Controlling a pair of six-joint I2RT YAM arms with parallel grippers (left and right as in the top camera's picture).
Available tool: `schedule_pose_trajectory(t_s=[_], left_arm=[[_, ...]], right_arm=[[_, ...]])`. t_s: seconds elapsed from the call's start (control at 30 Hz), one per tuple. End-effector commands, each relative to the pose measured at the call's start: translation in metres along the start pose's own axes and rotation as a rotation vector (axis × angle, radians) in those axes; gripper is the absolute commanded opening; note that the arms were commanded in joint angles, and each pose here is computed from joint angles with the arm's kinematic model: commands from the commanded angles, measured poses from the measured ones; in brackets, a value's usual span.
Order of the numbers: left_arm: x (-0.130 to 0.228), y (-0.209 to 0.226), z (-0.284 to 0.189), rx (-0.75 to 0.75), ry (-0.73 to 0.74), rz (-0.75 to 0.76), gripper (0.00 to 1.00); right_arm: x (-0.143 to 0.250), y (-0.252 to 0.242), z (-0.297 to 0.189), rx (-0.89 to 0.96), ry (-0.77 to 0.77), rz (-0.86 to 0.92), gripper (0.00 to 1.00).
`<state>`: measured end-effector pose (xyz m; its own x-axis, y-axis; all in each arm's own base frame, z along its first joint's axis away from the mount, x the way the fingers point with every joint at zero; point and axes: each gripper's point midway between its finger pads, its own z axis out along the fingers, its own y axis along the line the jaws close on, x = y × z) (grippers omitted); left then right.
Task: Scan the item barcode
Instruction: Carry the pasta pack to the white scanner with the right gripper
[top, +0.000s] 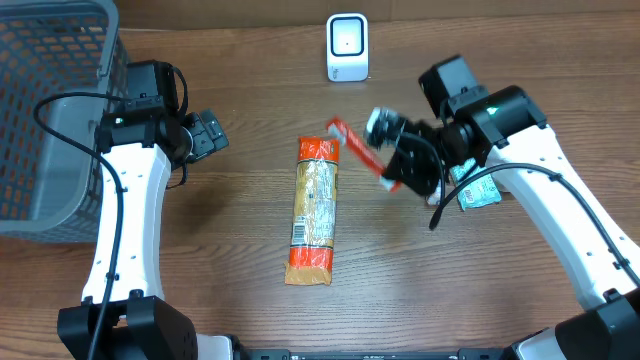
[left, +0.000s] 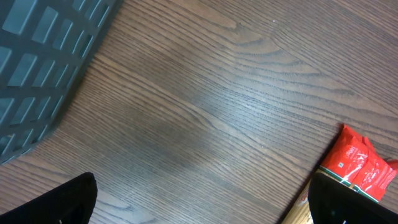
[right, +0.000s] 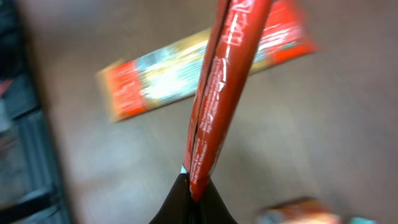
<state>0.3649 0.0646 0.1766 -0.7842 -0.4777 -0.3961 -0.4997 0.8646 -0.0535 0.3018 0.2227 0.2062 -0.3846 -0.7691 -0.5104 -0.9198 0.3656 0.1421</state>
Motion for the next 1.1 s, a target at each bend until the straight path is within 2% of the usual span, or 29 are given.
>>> schedule_pose_trajectory(t_s=[0.0, 0.2, 0.33, 0.77, 0.93, 1.07], left_arm=[[0.002, 0.001, 0.003, -0.006, 0.009, 0.013, 1.0], [0.002, 0.001, 0.003, -0.006, 0.009, 0.013, 1.0], [0.002, 0.001, 0.003, -0.006, 0.009, 0.013, 1.0], [0.002, 0.001, 0.003, -0.006, 0.009, 0.013, 1.0], [0.002, 0.001, 0.003, -0.006, 0.009, 0.013, 1.0], [0.002, 0.001, 0.003, -0.006, 0.009, 0.013, 1.0]], right_arm=[[-0.015, -0.035, -0.033, 0.234, -0.014, 0.05, 0.03], [-0.054, -0.052, -0.075, 0.363, -0.096, -0.01, 0.03], [-0.064, -0.068, -0.087, 0.44, -0.091, -0.019, 0.03], [-0.061, -0.154, -0.024, 0.604, 0.05, -0.065, 0.03], [-0.052, -0.178, 0.018, 0.593, 0.125, -0.155, 0.03], [-0.042, -0.207, 0.041, 0.658, 0.2, -0.187, 0.03]])
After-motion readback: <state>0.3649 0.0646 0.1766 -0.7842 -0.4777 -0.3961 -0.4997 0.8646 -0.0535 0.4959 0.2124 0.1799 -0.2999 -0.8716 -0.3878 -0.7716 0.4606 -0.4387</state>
